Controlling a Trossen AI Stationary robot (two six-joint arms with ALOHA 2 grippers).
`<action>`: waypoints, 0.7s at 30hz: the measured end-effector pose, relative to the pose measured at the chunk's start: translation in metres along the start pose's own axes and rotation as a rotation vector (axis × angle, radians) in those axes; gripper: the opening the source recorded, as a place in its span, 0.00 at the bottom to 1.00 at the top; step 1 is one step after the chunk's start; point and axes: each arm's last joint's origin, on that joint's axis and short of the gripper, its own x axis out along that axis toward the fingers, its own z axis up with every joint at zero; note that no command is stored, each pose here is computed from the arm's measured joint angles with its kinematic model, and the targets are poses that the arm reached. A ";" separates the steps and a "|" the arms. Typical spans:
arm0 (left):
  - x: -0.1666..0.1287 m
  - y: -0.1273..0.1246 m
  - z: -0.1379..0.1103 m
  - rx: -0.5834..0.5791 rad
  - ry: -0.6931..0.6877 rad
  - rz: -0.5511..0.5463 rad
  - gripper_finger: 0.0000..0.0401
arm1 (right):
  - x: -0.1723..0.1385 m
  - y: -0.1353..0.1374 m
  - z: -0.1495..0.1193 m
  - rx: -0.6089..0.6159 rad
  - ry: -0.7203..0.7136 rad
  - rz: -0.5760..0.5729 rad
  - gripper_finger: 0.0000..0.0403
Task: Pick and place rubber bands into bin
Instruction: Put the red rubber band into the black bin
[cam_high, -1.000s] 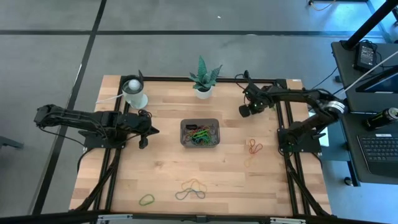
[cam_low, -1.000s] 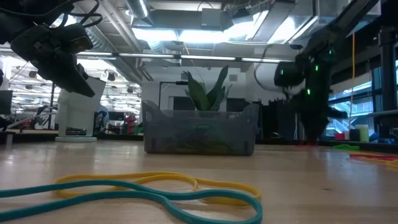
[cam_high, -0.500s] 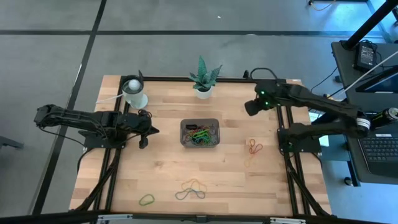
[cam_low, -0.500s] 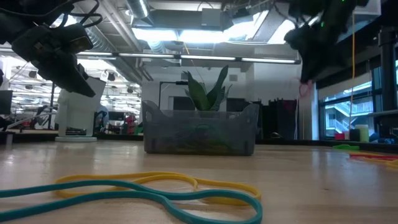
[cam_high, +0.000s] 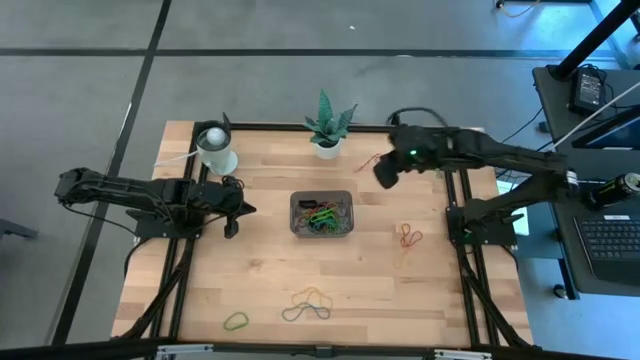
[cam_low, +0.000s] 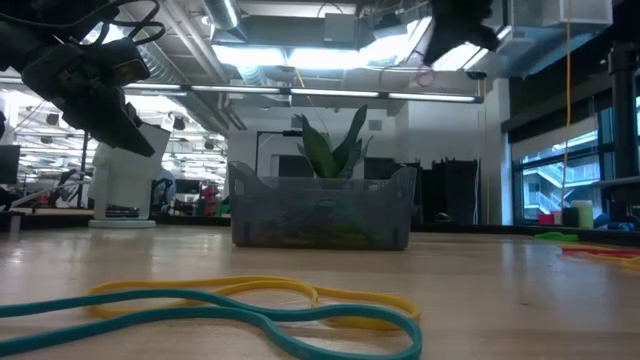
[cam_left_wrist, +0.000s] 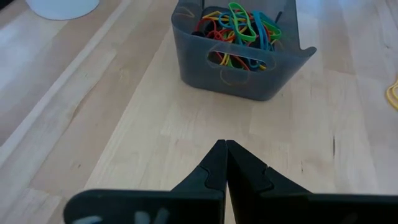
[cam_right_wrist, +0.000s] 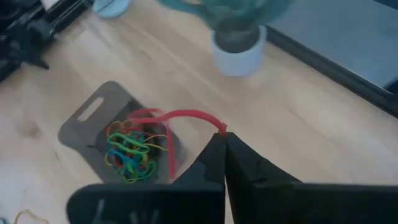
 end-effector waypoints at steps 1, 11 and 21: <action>0.000 0.000 0.000 0.001 0.000 0.001 0.00 | 0.004 0.007 0.002 -0.018 0.008 0.006 0.00; 0.000 0.000 0.000 0.026 -0.001 0.004 0.00 | 0.076 0.078 0.000 -0.270 0.108 0.075 0.00; 0.000 0.000 0.000 0.026 -0.001 0.003 0.00 | 0.156 0.114 -0.040 -0.431 0.271 0.092 0.00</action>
